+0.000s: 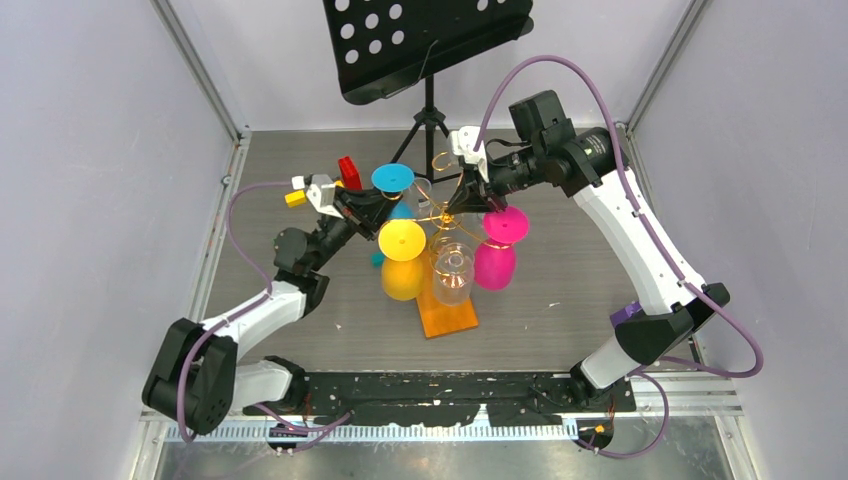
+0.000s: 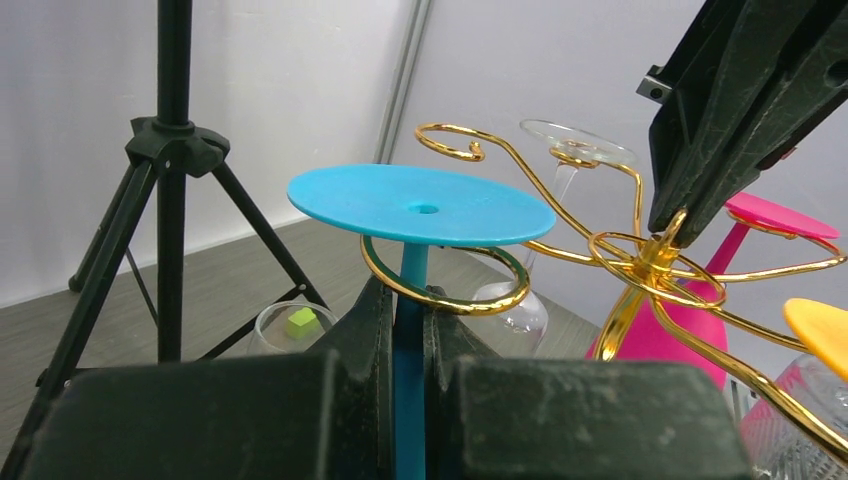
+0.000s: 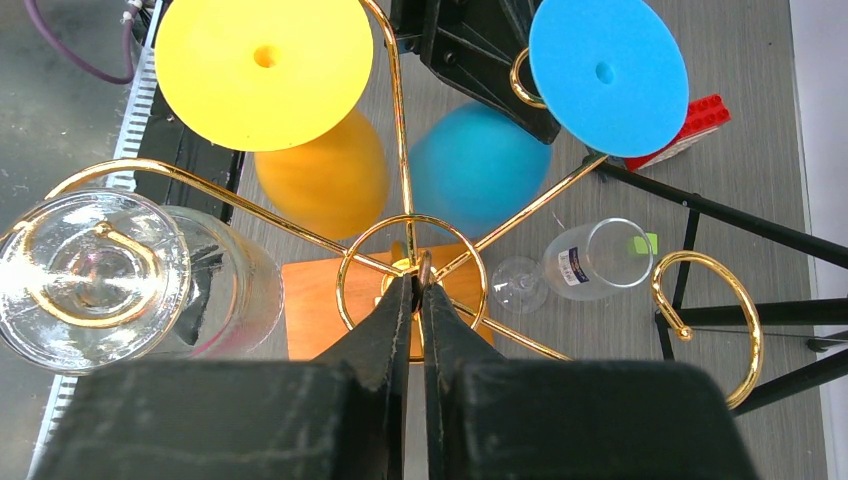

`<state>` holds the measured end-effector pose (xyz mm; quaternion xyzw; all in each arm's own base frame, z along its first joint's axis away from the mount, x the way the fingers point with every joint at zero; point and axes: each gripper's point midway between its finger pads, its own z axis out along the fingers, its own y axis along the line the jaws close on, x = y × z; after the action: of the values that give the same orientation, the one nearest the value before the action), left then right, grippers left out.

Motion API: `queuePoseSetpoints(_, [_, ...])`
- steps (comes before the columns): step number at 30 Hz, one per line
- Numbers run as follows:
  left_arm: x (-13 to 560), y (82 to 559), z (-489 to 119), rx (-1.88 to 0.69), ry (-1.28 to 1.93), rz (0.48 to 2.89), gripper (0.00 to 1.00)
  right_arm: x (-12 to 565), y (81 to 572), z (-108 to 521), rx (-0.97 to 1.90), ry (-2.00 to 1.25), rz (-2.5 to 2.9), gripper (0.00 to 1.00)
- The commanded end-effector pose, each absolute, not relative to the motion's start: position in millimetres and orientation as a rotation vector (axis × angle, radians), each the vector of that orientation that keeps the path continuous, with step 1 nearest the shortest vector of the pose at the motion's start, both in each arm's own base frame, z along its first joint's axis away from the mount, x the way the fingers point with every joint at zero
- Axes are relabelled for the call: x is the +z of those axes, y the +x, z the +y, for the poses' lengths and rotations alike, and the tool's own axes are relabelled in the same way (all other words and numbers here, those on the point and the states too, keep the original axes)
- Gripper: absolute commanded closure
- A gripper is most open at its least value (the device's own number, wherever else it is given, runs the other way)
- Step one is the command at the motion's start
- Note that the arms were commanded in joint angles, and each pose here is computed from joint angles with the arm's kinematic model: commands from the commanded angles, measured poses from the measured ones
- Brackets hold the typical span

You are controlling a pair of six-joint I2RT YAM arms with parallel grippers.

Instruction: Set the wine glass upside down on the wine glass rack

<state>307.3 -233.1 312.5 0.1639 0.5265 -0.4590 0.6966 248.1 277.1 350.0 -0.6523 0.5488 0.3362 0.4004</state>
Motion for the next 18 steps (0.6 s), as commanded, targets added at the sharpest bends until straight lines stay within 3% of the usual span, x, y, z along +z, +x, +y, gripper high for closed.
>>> queuePoseSetpoints(1, [339.7,296.1,-221.6,-0.994,0.357,1.058,1.00,356.5,258.4,280.8,0.803,-1.647,1.344,0.95])
queuePoseSetpoints(16, [310.5,276.2,-236.0,-1.039,0.514,1.114,1.00,356.8,261.1,280.8,0.793,-1.638,1.357,0.95])
queuePoseSetpoints(18, [304.8,279.0,-235.3,-1.034,0.501,1.139,0.91,357.0,261.1,280.8,0.792,-1.638,1.356,0.95])
